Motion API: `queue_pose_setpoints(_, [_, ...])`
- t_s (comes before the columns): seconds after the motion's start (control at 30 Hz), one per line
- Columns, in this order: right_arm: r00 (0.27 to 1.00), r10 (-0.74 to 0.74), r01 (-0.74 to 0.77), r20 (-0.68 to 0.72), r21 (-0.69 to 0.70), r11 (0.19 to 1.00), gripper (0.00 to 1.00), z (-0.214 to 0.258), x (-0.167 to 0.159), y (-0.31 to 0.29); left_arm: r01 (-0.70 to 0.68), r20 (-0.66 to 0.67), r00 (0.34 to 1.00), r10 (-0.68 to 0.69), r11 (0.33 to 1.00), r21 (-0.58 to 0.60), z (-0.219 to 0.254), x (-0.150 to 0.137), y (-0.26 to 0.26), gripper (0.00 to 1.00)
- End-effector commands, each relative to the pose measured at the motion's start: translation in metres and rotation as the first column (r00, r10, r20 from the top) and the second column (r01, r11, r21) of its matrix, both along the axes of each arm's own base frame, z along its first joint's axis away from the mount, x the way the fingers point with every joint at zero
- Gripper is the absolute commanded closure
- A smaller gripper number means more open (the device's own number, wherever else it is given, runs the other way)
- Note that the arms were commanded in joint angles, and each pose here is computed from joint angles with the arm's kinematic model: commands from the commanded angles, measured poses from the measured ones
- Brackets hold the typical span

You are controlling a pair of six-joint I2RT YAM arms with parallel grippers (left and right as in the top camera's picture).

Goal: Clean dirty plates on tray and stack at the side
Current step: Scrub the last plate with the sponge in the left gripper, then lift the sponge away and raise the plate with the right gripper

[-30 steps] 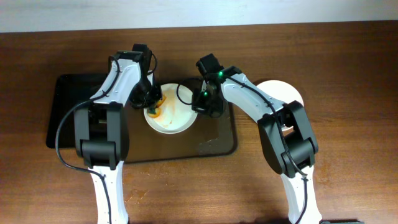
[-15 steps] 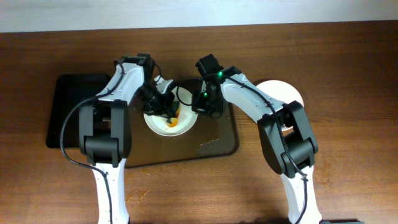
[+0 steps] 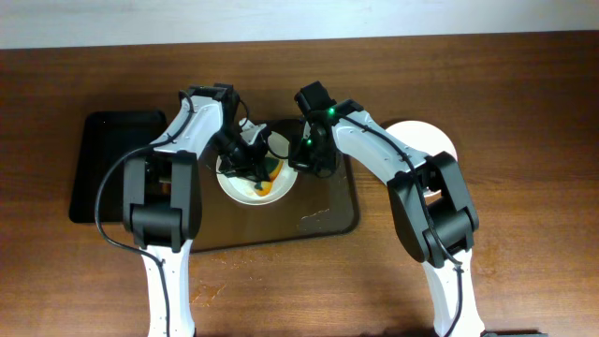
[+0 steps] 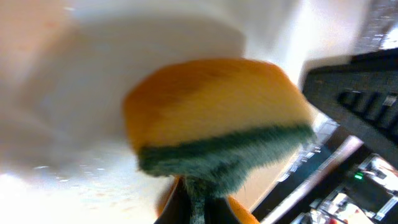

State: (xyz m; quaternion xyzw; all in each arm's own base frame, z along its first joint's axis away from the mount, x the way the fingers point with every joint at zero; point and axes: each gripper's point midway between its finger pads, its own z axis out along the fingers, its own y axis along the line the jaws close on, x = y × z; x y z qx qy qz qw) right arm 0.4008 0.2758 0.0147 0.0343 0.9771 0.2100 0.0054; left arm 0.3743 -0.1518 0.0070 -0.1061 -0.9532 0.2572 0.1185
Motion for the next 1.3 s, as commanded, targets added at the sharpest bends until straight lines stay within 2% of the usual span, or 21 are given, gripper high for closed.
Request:
queue_pose_setpoints(0.0, [1.000,-0.004,0.004,0.005,-0.033,0.999,0.96,-0.010,0.003,-0.007,-0.040,0.014,0.999,0.038,0.958,0.283,-0.037,0.004,0.041,0.99])
queue_pose_setpoints(0.1, [1.000,-0.004,0.004,0.004,-0.033,0.999,0.96,-0.010,0.003,-0.007,-0.120,0.065,0.993,0.102,0.885,0.449,-0.048,0.011,0.063,0.99])
queue_pose_setpoints(0.17, [1.000,-0.004,0.004,0.004,-0.034,0.999,0.96,-0.010,0.003,-0.007,-0.231,0.143,0.973,0.181,0.764,0.603,-0.051,0.019,0.090,0.99])
queue_pose_setpoints(0.27, [1.000,-0.004,0.004,0.004,-0.034,0.999,0.96,-0.010,0.003,-0.007,-0.335,0.228,0.942,0.246,0.634,0.697,-0.047,0.025,0.114,0.99])
queue_pose_setpoints(0.37, [1.000,-0.004,0.004,0.004,-0.034,0.999,0.96,-0.010,0.003,-0.007,-0.378,0.277,0.925,0.260,0.568,0.731,-0.043,0.029,0.127,0.99])
queue_pose_setpoints(0.67, [1.000,-0.004,0.003,-0.017,-0.045,0.999,0.96,-0.012,-0.002,-0.010,-0.451,0.382,0.892,0.244,0.547,0.705,-0.004,0.067,0.128,0.99])
queue_pose_setpoints(0.8, [1.000,-0.005,0.003,-0.029,-0.051,0.999,0.96,-0.016,-0.006,-0.012,-0.518,0.476,0.850,0.224,0.519,0.680,0.027,0.094,0.133,1.00])
queue_pose_setpoints(0.97, [0.999,-0.004,0.002,-0.040,-0.057,0.998,0.96,-0.018,-0.009,-0.013,-0.598,0.574,0.784,0.236,0.534,0.597,0.078,0.124,0.127,1.00])
queue_pose_setpoints(1.07, [0.999,-0.005,0.002,-0.046,-0.060,0.998,0.96,-0.018,-0.010,-0.014,-0.616,0.596,0.766,0.240,0.538,0.576,0.104,0.128,0.126,1.00])
queue_pose_setpoints(1.17, [0.999,-0.005,0.002,-0.049,-0.061,0.998,0.96,-0.018,-0.011,-0.014,-0.604,0.581,0.778,0.240,0.539,0.586,0.116,0.121,0.127,1.00])
queue_pose_setpoints(1.23, [0.999,-0.005,0.002,-0.046,-0.060,0.998,0.85,-0.018,-0.010,-0.014,-0.567,0.539,0.808,0.239,0.564,0.600,0.114,0.112,0.123,1.00])
queue_pose_setpoints(1.27, [0.999,-0.005,0.002,-0.038,-0.058,0.998,0.73,-0.018,-0.009,-0.013,-0.531,0.505,0.832,0.231,0.594,0.604,0.111,0.106,0.118,1.00])
